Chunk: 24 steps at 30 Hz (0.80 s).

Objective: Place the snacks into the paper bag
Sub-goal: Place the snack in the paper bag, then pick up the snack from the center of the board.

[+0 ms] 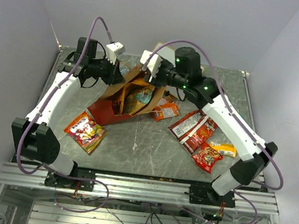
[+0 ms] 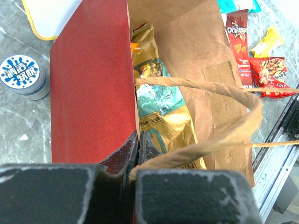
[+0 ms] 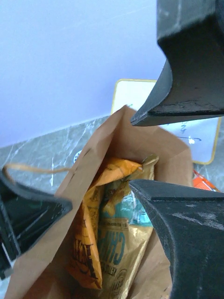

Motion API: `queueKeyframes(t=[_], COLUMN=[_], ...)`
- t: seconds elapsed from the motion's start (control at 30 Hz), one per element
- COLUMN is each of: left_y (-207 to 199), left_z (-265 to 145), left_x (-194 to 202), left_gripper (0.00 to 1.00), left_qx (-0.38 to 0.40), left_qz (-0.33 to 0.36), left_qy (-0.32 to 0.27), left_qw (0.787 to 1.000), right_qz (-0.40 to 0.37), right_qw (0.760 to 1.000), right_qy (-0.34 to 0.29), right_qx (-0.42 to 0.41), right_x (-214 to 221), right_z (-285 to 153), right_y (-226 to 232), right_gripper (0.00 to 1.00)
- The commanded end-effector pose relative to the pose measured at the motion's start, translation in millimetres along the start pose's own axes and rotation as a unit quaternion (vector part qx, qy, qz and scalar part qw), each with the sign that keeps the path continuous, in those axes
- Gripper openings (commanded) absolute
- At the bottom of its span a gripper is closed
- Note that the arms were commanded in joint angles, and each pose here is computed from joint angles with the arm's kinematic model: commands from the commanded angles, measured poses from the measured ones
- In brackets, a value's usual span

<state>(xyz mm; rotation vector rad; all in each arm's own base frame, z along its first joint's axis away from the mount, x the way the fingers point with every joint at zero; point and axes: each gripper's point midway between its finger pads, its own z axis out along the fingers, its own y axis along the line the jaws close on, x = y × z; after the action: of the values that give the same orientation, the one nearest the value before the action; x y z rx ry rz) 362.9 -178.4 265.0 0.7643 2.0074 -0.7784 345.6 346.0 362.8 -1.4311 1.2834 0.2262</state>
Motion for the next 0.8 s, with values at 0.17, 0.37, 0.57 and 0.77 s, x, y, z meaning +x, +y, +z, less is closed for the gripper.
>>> queueKeyframes(t=[0.17,0.37,0.57,0.77], left_y=[-4.8,-2.9,-3.5,-2.7], left_z=[-13.5,-16.5,-17.4,-17.1], left_x=[-28.0,-26.7,-25.2,-22.5], left_gripper=[0.07,0.07,0.07,0.07], left_qx=[-0.023,-0.034,-0.036,-0.038], left_qz=[0.040,0.050,0.055,0.055], left_qy=[-0.050,-0.051,-0.056,-0.054], left_qw=[0.998,0.997,0.996,0.996], right_qz=[0.132,0.227,0.312,0.381], right_qw=[0.979,0.943,0.894,0.859], right_qy=[0.095,0.198,0.298,0.327], right_qx=[0.123,0.144,0.125,0.103], right_x=[89.8,199.8,297.3,347.6], right_z=[-75.1,-104.6,-132.0,-153.3], right_y=[-28.1,7.8,40.6,45.0], right_gripper=[0.51,0.53,0.56,0.64])
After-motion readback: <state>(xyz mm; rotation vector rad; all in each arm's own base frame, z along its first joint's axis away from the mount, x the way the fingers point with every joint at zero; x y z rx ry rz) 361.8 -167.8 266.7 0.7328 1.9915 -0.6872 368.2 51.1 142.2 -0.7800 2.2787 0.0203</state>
